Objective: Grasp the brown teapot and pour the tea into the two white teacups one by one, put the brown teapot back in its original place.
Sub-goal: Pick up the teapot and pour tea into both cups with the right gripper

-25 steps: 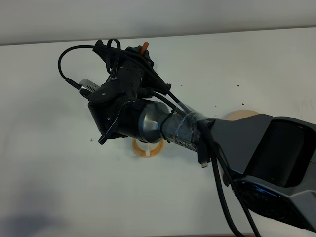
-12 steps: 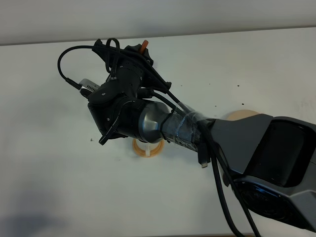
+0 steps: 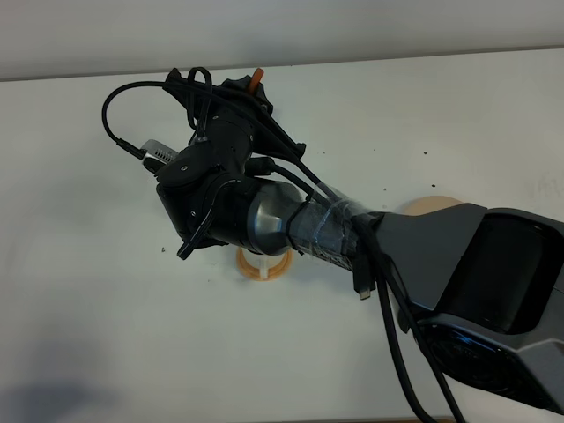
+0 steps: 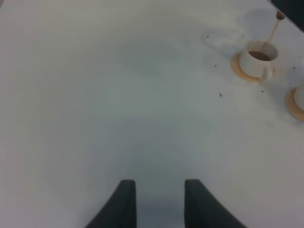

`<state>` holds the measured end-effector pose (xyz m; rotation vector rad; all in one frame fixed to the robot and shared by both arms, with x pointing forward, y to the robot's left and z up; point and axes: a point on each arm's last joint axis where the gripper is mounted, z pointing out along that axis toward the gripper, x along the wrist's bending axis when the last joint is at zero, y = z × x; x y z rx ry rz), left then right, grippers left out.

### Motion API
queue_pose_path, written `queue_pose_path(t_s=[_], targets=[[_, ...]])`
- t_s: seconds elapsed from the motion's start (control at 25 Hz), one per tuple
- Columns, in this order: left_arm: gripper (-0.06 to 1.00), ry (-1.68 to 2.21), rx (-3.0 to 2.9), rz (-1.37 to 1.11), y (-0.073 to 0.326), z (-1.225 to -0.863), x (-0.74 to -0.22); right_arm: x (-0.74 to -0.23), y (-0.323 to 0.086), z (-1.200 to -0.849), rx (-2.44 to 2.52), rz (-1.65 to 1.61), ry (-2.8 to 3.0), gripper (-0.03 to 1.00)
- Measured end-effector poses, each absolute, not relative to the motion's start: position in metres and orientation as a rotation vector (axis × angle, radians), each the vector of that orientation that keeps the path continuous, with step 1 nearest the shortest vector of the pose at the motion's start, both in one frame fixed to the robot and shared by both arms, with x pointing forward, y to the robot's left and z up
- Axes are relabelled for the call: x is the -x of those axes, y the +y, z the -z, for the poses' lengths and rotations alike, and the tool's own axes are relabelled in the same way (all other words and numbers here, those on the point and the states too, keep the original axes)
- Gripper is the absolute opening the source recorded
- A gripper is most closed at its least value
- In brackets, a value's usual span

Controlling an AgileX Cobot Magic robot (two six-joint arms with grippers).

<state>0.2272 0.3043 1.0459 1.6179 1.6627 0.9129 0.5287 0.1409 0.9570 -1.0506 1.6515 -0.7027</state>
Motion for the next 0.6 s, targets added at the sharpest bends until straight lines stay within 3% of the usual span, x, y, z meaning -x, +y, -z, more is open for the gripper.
queue_pose_path(t_s=[0.6], targets=[[0.25, 1.663, -1.618, -0.913, 0.3043, -1.0459, -0.2272, -0.5214, 0.1439, -0.9573, 1.058, 0.716, 1.646, 0.09]])
